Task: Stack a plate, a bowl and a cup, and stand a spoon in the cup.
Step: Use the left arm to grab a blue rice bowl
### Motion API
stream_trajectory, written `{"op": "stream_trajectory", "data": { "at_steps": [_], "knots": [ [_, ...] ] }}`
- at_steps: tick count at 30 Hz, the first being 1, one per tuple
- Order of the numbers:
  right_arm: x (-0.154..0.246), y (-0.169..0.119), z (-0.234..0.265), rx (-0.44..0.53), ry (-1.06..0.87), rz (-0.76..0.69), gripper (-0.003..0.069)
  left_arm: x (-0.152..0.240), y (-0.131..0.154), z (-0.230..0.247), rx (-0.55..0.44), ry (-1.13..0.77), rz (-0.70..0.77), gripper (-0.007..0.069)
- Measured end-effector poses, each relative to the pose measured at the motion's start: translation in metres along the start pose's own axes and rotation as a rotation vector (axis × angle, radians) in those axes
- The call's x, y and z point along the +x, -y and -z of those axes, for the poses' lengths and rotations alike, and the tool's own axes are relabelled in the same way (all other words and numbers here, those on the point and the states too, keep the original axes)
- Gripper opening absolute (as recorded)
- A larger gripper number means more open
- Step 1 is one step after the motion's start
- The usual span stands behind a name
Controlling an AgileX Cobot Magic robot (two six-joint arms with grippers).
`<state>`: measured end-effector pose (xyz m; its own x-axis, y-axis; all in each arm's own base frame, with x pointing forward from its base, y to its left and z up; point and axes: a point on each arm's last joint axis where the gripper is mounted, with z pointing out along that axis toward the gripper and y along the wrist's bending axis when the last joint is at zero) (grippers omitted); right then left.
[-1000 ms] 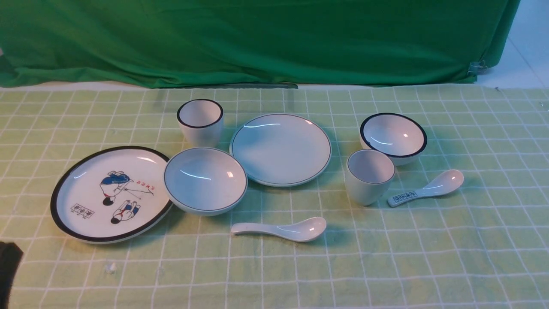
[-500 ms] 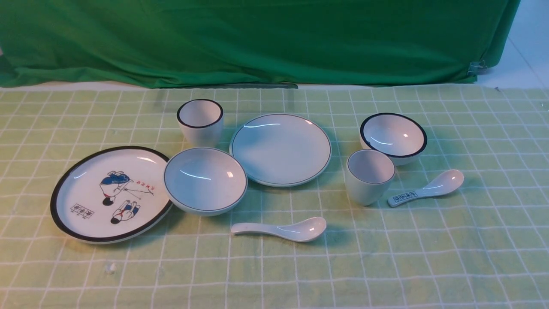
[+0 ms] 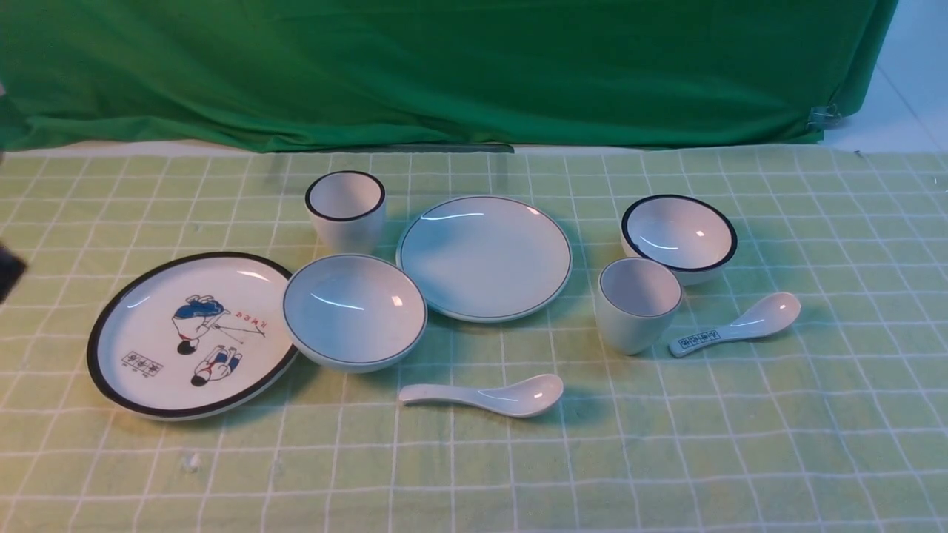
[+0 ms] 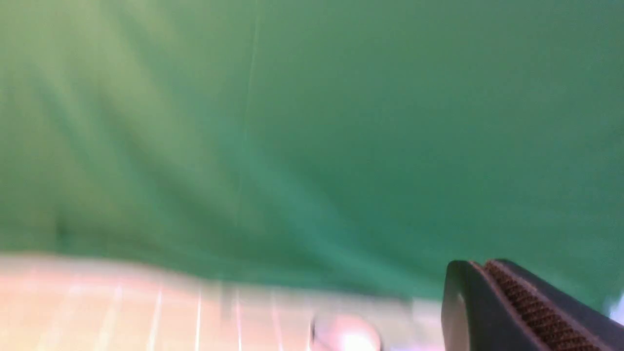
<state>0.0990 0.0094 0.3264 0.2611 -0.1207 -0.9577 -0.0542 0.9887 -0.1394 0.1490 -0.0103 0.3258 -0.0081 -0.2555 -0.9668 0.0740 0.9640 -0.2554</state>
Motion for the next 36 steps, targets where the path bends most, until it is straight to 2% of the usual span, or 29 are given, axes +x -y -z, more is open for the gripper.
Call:
{"op": "stream_trajectory", "data": {
  "at_steps": [3, 5, 7, 8, 10, 13, 16, 18, 19, 21, 25, 28, 30, 33, 36],
  "knots": [
    [0.013, -0.005, -0.022, -0.067, -0.286, -0.055, 0.0027, 0.007, 0.002, -0.03, -0.051, -0.212, 0.06, 0.0017],
    [0.019, -0.009, -0.032, -0.107, -0.476, -0.081, 0.0027, 0.014, 0.004, -0.049, -0.107, -0.374, 0.016, 0.0017],
    [0.036, -0.015, -0.041, -0.162, -0.756, -0.097, 0.0029, 0.018, 0.01, -0.069, -0.092, -0.563, -0.043, 0.0017],
    [0.037, -0.015, -0.042, -0.167, -0.772, -0.098, 0.0029, 0.022, 0.01, -0.072, -0.1, -0.607, -0.047, 0.0017],
    [0.052, -0.022, -0.049, -0.207, -0.926, -0.12, 0.0034, 0.03, 0.012, -0.092, -0.111, -0.78, -0.068, 0.0021],
    [0.063, -0.032, -0.057, -0.257, -0.972, -0.111, 0.0036, 0.041, 0.014, -0.121, -0.113, -0.915, -0.073, 0.0063],
    [0.068, -0.04, -0.064, -0.297, -0.961, -0.09, 0.0036, 0.049, 0.014, -0.141, -0.115, -0.953, -0.071, 0.0132],
    [0.072, -0.052, -0.07, -0.347, -0.946, -0.069, 0.0036, 0.059, 0.014, -0.164, -0.116, -0.983, -0.068, 0.0256],
    [0.073, -0.054, -0.07, -0.356, -0.948, -0.068, 0.0036, 0.059, 0.015, -0.168, -0.112, -0.984, -0.073, 0.0275],
    [0.075, -0.061, -0.07, -0.391, -0.953, -0.056, 0.0041, 0.072, 0.013, -0.184, -0.116, -1.018, -0.08, 0.0372],
    [0.074, -0.067, -0.07, -0.425, -0.945, -0.046, 0.0047, 0.096, 0.006, -0.204, -0.13, -1.069, -0.119, 0.0424],
    [0.074, -0.068, -0.069, -0.429, -0.945, -0.045, 0.0052, 0.111, 0.001, -0.211, -0.134, -1.098, -0.151, 0.0404],
    [0.073, -0.069, -0.069, -0.432, -0.944, -0.044, 0.0056, 0.125, -0.003, -0.218, -0.135, -1.109, -0.176, 0.0352],
    [0.073, -0.069, -0.07, -0.432, -0.939, -0.046, 0.0062, 0.133, -0.005, -0.223, -0.133, -1.096, -0.187, 0.0258],
    [0.073, -0.069, -0.07, -0.43, -0.932, -0.049, 0.0073, 0.133, -0.004, -0.226, -0.125, -1.063, -0.185, 0.0112]
  ]
}}
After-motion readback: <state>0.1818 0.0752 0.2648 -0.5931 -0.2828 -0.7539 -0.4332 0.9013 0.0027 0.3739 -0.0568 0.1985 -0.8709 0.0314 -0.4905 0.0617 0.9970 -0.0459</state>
